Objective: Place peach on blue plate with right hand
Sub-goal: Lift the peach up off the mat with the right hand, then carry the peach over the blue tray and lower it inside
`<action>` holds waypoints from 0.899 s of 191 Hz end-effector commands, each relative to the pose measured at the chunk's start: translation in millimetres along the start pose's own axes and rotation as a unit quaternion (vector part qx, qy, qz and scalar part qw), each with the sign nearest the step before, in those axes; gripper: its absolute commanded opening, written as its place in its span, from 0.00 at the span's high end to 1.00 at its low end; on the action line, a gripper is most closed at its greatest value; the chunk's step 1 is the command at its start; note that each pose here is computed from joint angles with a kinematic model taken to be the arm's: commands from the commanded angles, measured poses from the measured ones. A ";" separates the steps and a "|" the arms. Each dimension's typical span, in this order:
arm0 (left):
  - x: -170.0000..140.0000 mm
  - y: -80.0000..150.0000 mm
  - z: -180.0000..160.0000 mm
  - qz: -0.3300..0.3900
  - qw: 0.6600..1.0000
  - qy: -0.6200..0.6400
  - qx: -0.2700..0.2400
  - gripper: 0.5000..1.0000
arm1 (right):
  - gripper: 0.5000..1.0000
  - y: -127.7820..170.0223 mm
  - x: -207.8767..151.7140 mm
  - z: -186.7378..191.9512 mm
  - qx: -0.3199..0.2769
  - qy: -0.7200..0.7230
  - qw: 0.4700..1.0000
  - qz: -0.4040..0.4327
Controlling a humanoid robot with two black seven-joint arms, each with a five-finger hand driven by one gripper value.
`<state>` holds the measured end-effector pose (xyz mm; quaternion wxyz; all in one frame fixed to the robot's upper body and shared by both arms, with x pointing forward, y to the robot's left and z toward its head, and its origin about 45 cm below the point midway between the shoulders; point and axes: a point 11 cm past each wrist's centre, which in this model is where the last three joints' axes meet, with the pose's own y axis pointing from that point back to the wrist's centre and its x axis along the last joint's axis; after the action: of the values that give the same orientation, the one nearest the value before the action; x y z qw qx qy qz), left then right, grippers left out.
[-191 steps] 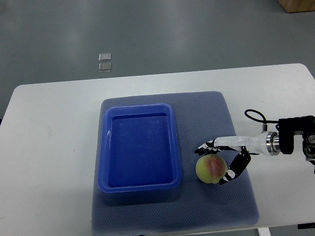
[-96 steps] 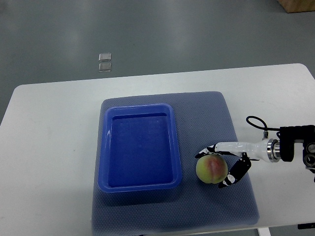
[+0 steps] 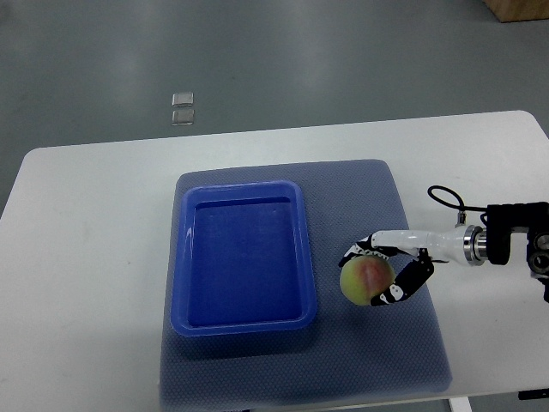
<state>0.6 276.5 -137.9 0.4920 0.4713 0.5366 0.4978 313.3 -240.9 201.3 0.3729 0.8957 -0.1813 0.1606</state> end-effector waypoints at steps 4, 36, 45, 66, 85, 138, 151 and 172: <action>-0.1 0.0 -0.2 0.000 1.000 -0.001 0.000 0.00 | 1.00 25.6 55.6 -33.2 0.017 0.039 0.999 0.033; -1.7 0.0 -0.9 -0.002 1.000 -0.002 0.003 0.00 | 1.00 83.0 135.8 -98.2 0.040 0.077 0.991 0.097; -2.4 0.0 -0.9 -0.004 1.000 -0.002 0.003 0.00 | 1.00 92.0 143.8 -107.1 0.041 0.085 0.991 0.099; -2.4 0.0 -0.9 -0.004 1.000 -0.002 0.003 0.00 | 1.00 104.3 151.1 -118.5 0.042 0.101 0.989 0.096; -3.0 0.1 0.0 -0.005 1.000 -0.003 0.003 0.00 | 1.00 105.6 153.6 -125.7 0.047 0.108 0.988 0.098; -3.2 0.2 2.0 -0.005 1.000 -0.003 0.001 0.00 | 1.00 55.1 161.9 -144.3 0.074 0.101 0.988 0.085; -3.2 0.2 2.0 -0.005 1.000 -0.003 0.001 0.00 | 1.00 27.7 159.0 -148.9 0.079 0.095 0.990 0.071; -3.2 0.2 2.0 -0.005 1.000 -0.002 0.001 0.00 | 1.00 -14.4 149.4 -155.7 0.081 0.089 0.991 0.051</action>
<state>2.9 273.5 -137.6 0.4955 0.4705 0.5380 0.4937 418.7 -182.2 384.5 0.3051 0.8877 -0.1942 0.2850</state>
